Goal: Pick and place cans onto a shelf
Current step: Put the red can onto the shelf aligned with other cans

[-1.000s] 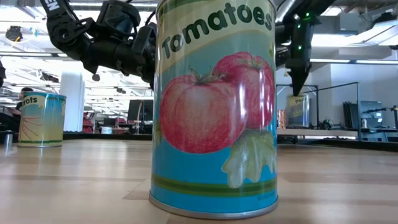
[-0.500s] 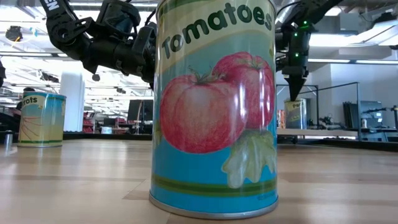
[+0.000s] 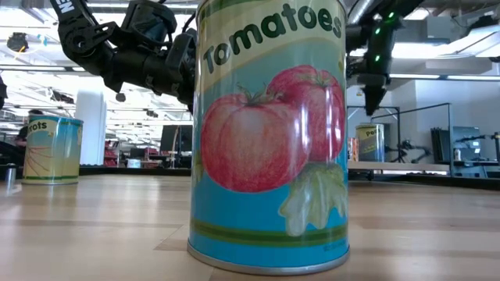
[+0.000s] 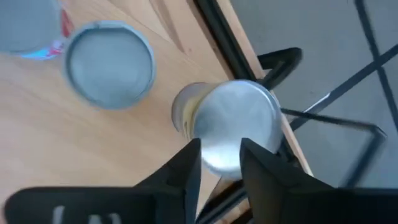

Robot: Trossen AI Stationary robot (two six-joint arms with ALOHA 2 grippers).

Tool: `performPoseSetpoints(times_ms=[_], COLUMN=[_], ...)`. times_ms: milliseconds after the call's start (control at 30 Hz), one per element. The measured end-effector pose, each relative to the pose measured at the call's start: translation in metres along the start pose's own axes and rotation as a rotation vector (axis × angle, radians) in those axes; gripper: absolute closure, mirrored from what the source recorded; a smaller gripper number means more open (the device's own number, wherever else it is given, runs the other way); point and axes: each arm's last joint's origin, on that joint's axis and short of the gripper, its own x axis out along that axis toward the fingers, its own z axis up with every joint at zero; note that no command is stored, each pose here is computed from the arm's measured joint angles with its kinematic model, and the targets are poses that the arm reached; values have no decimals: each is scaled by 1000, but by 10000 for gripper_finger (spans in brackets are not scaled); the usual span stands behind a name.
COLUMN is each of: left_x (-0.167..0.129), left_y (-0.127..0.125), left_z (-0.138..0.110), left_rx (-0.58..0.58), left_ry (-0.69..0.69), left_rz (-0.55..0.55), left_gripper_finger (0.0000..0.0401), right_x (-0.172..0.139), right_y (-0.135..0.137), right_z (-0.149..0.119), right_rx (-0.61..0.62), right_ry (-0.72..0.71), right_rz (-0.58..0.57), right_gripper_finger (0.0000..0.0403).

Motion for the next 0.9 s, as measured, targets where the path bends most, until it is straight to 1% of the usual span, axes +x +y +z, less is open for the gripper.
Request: performPoseSetpoints(times_ms=[100, 200, 233, 367, 433, 533, 667, 800, 900], left_x=[0, 0, 0, 1, 1, 2, 2, 5, 13], left_y=[0, 0, -1, -7, -12, -18, -24, -38, -55], left_z=[0, 0, 0, 0, -1, -1, -3, -5, 1], left_rx=[-1, 16, 20, 57, 79, 90, 71, 62, 67], left_ry=[4, 4, 4, -5, -4, -2, 6, 67, 149], left_rz=[0, -1, -1, -12, -27, -48, -70, -98, -71], left_gripper_finger=[401, 401, 401, 401, 401, 401, 401, 401, 401], right_x=[-21, -32, -34, -34, -33, -29, -19, -1, 12], right_y=[6, 19, 25, 55, 72, 97, 128, 151, 163], right_z=[-9, -22, -27, -48, -59, -72, -87, -101, -111], right_rx=[32, 39, 37, 40, 44, 57, 45, 44, 36], right_ry=[-83, -178, -205, -336, -430, -592, -847, -1015, -1093], right_rz=[23, 74, 85, 145, 179, 250, 353, 382, 405], right_gripper_finger=[315, 377, 388, 385, 390, 397, 393, 399, 397])
